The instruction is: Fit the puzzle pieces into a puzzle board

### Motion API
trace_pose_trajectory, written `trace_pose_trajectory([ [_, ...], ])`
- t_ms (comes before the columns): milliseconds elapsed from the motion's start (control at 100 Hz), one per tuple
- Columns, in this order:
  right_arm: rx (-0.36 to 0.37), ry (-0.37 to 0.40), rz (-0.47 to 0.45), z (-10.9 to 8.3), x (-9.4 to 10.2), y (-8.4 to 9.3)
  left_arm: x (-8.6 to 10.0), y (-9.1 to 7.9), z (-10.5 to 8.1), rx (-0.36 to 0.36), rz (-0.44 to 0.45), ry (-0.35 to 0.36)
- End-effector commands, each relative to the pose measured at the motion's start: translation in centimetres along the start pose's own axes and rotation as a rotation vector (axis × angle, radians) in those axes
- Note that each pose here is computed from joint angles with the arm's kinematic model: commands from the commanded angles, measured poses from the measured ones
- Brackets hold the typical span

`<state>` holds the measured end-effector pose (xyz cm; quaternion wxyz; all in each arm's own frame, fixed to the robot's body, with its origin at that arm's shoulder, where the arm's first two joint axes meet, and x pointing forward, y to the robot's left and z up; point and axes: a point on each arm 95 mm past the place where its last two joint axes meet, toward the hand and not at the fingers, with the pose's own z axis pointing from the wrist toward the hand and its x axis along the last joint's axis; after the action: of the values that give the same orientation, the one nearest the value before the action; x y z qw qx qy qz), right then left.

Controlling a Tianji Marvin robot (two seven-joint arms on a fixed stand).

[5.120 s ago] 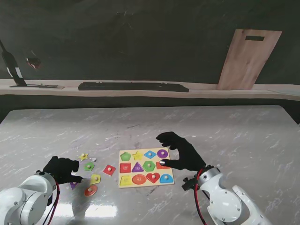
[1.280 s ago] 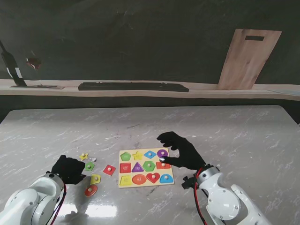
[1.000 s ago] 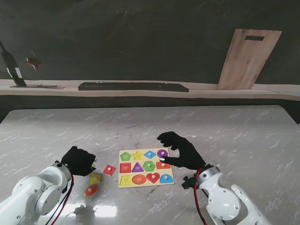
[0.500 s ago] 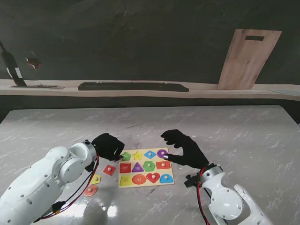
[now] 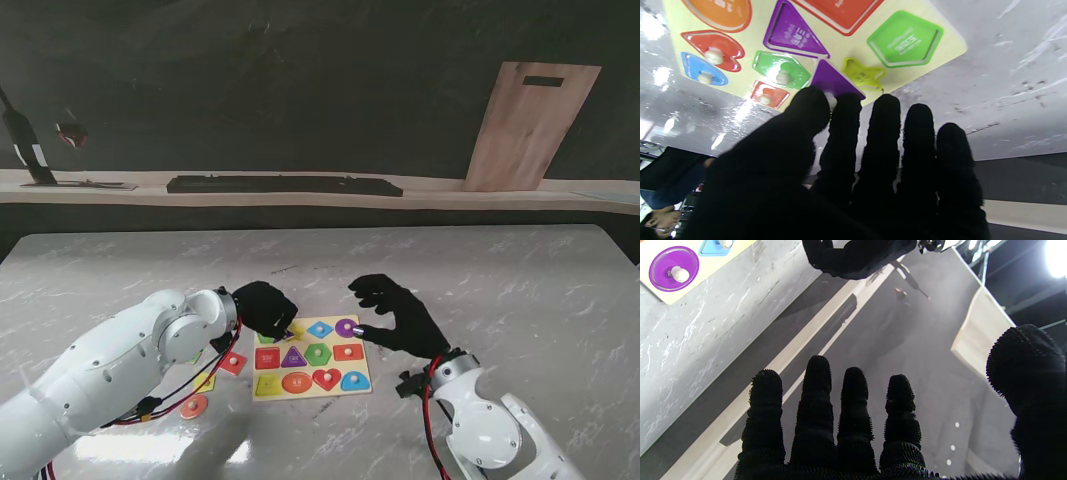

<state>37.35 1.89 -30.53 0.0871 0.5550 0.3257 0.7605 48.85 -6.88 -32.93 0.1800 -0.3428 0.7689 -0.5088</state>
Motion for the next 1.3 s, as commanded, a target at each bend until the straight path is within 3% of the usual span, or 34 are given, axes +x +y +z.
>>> trace_pose_trajectory([
  [0, 0.006, -0.002, 0.01, 0.0, 0.1, -0.4, 0.9, -0.4, 0.5, 0.007, 0.002, 0.029],
  [600, 0.01, -0.002, 0.01, -0.1, 0.0, -0.6, 3.4, 1.4, 1.2, -0.109, 0.005, 0.163],
  [1290, 0.014, -0.004, 0.012, 0.0, 0.0, -0.6, 2.8, 1.7, 2.2, -0.151, 0.047, 0.178],
])
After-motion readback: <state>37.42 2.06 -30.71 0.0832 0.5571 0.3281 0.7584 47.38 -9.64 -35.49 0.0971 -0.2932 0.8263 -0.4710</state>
